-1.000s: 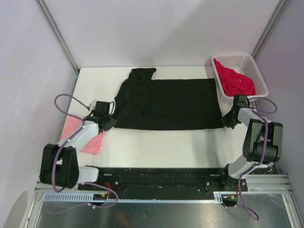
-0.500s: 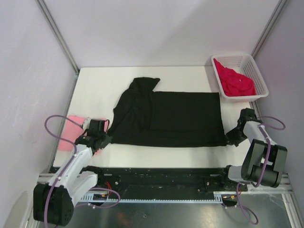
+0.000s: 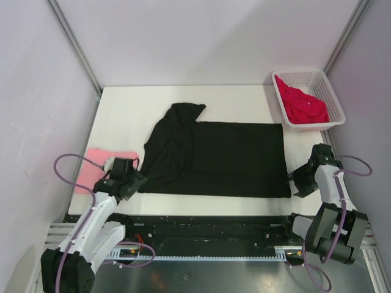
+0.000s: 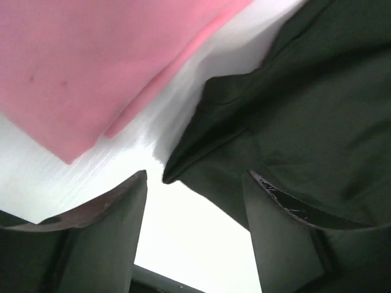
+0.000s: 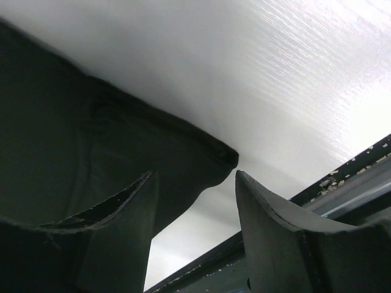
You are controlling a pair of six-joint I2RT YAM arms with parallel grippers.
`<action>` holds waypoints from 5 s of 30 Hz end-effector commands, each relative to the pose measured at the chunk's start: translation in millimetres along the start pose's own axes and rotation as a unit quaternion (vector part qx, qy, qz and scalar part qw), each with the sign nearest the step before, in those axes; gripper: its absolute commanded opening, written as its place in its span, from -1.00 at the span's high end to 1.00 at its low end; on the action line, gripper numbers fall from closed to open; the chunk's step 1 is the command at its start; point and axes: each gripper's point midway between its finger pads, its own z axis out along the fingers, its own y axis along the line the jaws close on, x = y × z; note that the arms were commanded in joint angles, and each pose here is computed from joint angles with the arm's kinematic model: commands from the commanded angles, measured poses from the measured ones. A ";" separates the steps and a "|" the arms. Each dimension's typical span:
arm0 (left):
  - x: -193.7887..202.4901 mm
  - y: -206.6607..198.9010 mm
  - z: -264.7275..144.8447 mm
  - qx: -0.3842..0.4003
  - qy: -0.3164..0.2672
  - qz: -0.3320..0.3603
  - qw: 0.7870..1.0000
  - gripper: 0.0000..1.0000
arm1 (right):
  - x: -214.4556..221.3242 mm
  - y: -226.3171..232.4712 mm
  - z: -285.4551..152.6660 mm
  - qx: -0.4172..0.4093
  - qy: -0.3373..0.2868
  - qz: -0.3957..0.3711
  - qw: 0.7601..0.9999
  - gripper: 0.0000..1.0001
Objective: Fold and stack the t-shirts
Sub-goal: Fold the flattened tshirt in 1/3 of the way, then grap the side of the flattened tshirt furthest away from the robot with both arms
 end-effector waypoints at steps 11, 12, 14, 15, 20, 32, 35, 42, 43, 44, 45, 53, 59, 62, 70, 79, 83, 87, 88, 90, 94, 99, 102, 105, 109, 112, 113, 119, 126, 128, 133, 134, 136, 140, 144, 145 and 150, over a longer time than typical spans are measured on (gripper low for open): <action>-49.8 -165.3 -45.6 0.204 -0.031 0.187 0.960 -0.08 | -9.3 113.4 -55.3 -0.131 -0.128 -0.194 0.964 -0.03; -44.2 -176.6 -42.4 0.210 -0.022 0.203 0.956 -0.07 | -6.9 113.9 -49.6 -0.123 -0.123 -0.202 0.964 -0.02; -31.6 -199.5 -39.4 0.219 -0.009 0.234 0.947 -0.03 | -2.8 114.6 -39.7 -0.109 -0.113 -0.215 0.964 0.04; -24.2 -208.8 -36.7 0.219 -0.003 0.248 0.943 -0.02 | -1.7 114.5 -36.0 -0.102 -0.112 -0.220 0.964 0.07; -0.1 -236.6 -16.4 0.209 0.019 0.274 0.939 -0.02 | 6.3 120.3 -23.2 -0.094 -0.108 -0.237 0.961 0.10; -92.3 -317.2 56.3 0.177 -0.046 0.247 0.952 -0.04 | -11.3 160.3 -1.9 -0.143 -0.110 -0.230 0.956 0.12; -124.6 -336.7 79.5 0.177 -0.064 0.253 0.949 -0.04 | -17.7 172.4 -1.2 -0.151 -0.115 -0.231 0.954 0.13; -182.7 -360.8 124.0 0.175 -0.100 0.261 0.944 -0.07 | -26.7 187.4 1.2 -0.159 -0.126 -0.242 0.949 0.14; -186.0 -360.6 132.2 0.175 -0.098 0.258 0.945 -0.07 | -27.1 188.2 2.1 -0.159 -0.126 -0.242 0.949 0.14; -188.9 -360.1 139.9 0.174 -0.096 0.253 0.947 -0.07 | -27.2 189.6 2.7 -0.160 -0.125 -0.243 0.949 0.15; -190.3 -359.9 147.3 0.176 -0.091 0.247 0.949 -0.07 | -26.6 190.6 3.9 -0.161 -0.123 -0.244 0.948 0.15; -170.4 -376.6 197.1 0.239 -0.015 0.216 0.946 -0.07 | -22.5 198.8 11.6 -0.165 -0.118 -0.247 0.948 0.16; -160.9 -389.7 209.0 0.272 0.010 0.209 0.939 -0.06 | -25.2 200.7 16.7 -0.157 -0.119 -0.249 0.948 0.16; -156.4 -389.8 212.5 0.276 0.019 0.207 0.938 -0.04 | -29.3 202.8 18.0 -0.154 -0.123 -0.248 0.949 0.16; -151.0 -381.1 220.2 0.262 0.024 0.205 0.943 0.28 | -56.6 221.6 20.0 -0.148 -0.144 -0.237 0.949 0.17; -174.1 -399.3 189.0 0.288 -0.002 0.202 0.936 0.98 | -83.0 237.7 28.9 -0.146 -0.154 -0.219 0.952 0.18; -191.5 -406.8 160.8 0.302 -0.023 0.197 0.933 1.00 | -98.1 243.3 32.8 -0.130 -0.179 -0.223 0.949 0.17; -203.9 -413.1 131.1 0.319 -0.043 0.196 0.926 1.00 | -112.6 249.7 42.8 -0.109 -0.203 -0.229 0.946 0.17; -204.4 -414.1 125.7 0.323 -0.044 0.195 0.925 1.00 | -116.1 251.2 45.9 -0.103 -0.208 -0.229 0.945 0.17; -205.9 -415.1 115.8 0.331 -0.047 0.195 0.922 1.00 | -123.0 254.3 52.0 -0.094 -0.216 -0.227 0.945 0.17; -204.5 -412.5 109.0 0.335 -0.047 0.196 0.920 1.00 | -135.8 261.7 57.8 -0.080 -0.239 -0.227 0.941 0.18; -197.2 -408.4 111.1 0.337 -0.037 0.197 0.920 1.00 | -148.3 266.0 54.2 -0.075 -0.266 -0.218 0.936 0.20; -196.1 -407.5 111.2 0.338 -0.035 0.197 0.920 1.00 | -151.8 267.6 54.2 -0.074 -0.268 -0.214 0.936 0.20; -195.7 -407.5 108.7 0.340 -0.035 0.197 0.919 1.00 | -157.9 267.8 56.7 -0.078 -0.259 -0.215 0.938 0.22; -199.4 -406.2 102.4 0.340 -0.041 0.198 0.918 1.00 | -138.8 280.7 50.0 -0.068 -0.273 -0.256 0.925 0.22; -203.3 -403.3 95.5 0.340 -0.045 0.195 0.919 1.00 | -129.6 284.8 42.5 -0.056 -0.289 -0.273 0.916 0.22; -203.9 -403.0 92.5 0.342 -0.045 0.196 0.918 1.00 | -128.5 286.4 39.3 -0.055 -0.294 -0.275 0.913 0.22; -191.3 -403.1 65.2 0.381 -0.020 0.207 0.901 1.00 | -127.1 296.8 24.2 -0.066 -0.309 -0.280 0.907 0.22; -156.8 -368.3 29.7 0.388 0.027 0.187 0.902 1.00 | -127.8 296.7 17.6 -0.064 -0.309 -0.281 0.906 0.22; -142.7 -348.6 24.9 0.375 0.040 0.179 0.908 1.00 | -127.4 295.9 14.7 -0.065 -0.307 -0.279 0.907 0.22; -107.8 -282.5 25.6 0.310 0.054 0.168 0.934 1.00 | -125.5 291.1 7.4 -0.063 -0.303 -0.276 0.910 0.21; -100.9 -268.4 25.9 0.297 0.057 0.170 0.938 1.00 | -124.9 289.6 6.4 -0.061 -0.302 -0.276 0.911 0.21; -91.4 -242.0 26.2 0.267 0.055 0.175 0.946 1.00 | -124.1 287.4 3.7 -0.061 -0.301 -0.276 0.911 0.22; -74.7 -201.9 23.7 0.224 0.060 0.177 0.957 1.00 | -123.2 284.0 -1.2 -0.060 -0.300 -0.275 0.911 0.22; -66.6 -175.9 25.0 0.191 0.056 0.174 0.964 1.00 | -123.9 281.7 -5.0 -0.059 -0.301 -0.270 0.912 0.22; -64.6 -172.4 25.8 0.187 0.058 0.174 0.965 1.00 | -123.7 280.9 -4.4 -0.058 -0.301 -0.270 0.913 0.22; -63.0 -164.8 28.1 0.173 0.060 0.175 0.967 1.00 | -126.4 273.4 1.8 -0.044 -0.296 -0.256 0.919 0.22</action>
